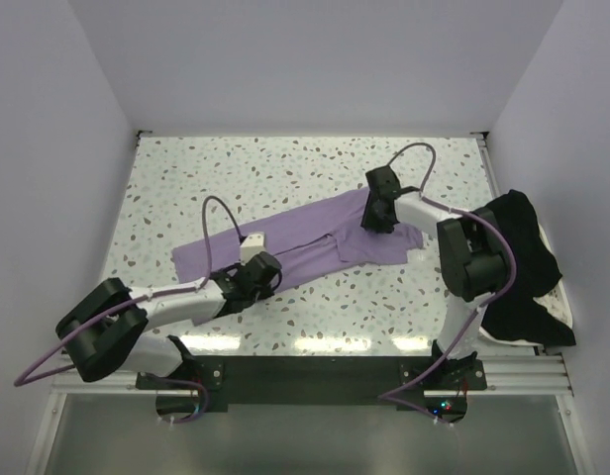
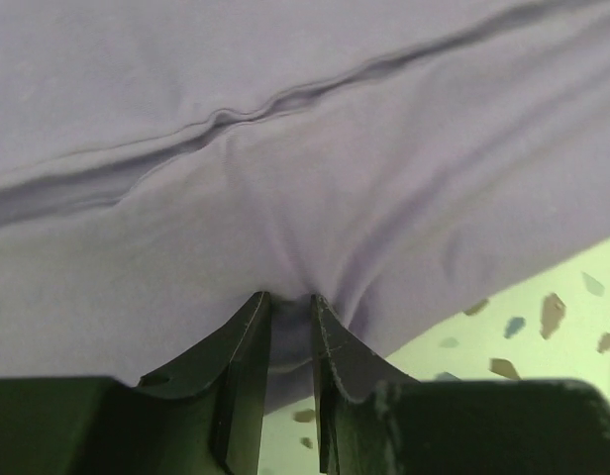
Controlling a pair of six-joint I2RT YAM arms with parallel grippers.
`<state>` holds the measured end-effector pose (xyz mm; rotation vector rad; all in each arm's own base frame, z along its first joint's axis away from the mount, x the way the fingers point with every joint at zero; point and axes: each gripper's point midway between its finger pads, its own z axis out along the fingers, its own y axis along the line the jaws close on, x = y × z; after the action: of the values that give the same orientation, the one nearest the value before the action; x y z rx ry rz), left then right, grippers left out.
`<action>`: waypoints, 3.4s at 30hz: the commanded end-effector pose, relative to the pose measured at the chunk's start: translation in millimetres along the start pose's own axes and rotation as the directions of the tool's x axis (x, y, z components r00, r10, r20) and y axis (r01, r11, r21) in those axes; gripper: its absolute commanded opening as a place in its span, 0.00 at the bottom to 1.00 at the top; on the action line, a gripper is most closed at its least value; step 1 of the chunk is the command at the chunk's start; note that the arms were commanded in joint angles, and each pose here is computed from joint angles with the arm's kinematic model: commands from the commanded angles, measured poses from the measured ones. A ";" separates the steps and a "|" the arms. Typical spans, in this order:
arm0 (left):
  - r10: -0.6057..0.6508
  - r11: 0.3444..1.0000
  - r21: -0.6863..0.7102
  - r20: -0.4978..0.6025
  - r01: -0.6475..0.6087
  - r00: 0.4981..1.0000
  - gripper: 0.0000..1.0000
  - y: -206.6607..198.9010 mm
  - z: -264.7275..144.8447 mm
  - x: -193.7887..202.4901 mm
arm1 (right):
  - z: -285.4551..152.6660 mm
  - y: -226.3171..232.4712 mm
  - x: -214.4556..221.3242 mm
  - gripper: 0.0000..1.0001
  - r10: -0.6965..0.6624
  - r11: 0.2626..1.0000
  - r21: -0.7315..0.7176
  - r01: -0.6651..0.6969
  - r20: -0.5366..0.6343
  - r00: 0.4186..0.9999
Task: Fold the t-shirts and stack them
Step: Fold the tshirt
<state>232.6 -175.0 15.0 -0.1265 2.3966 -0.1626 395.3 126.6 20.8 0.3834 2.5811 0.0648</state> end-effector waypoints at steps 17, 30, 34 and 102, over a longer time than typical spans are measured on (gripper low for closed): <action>0.180 0.945 0.298 -0.127 -0.136 0.975 0.28 -192.4 -13.0 53.1 | 82.1 58.2 -91.4 0.43 -0.309 0.949 0.043 0.312 -0.058 0.949; 0.150 0.939 0.305 0.044 -0.157 0.988 0.38 -221.8 -42.5 -22.0 | 51.4 124.9 -155.5 0.72 -0.262 0.950 -0.135 0.282 0.151 0.953; 0.206 0.940 0.262 0.075 -0.218 0.976 0.41 -175.8 -52.3 -29.7 | 2.4 128.3 -179.5 0.79 -0.217 0.956 -0.151 0.253 0.221 0.951; 0.184 0.848 0.528 -0.205 -0.050 0.961 0.46 -94.4 -108.0 50.8 | -172.0 -20.2 134.5 0.71 0.058 0.902 -0.414 -0.123 -0.167 0.984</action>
<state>141.5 -268.6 83.3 0.3311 2.4391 -0.7508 222.6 144.6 98.4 0.2829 2.5600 0.5866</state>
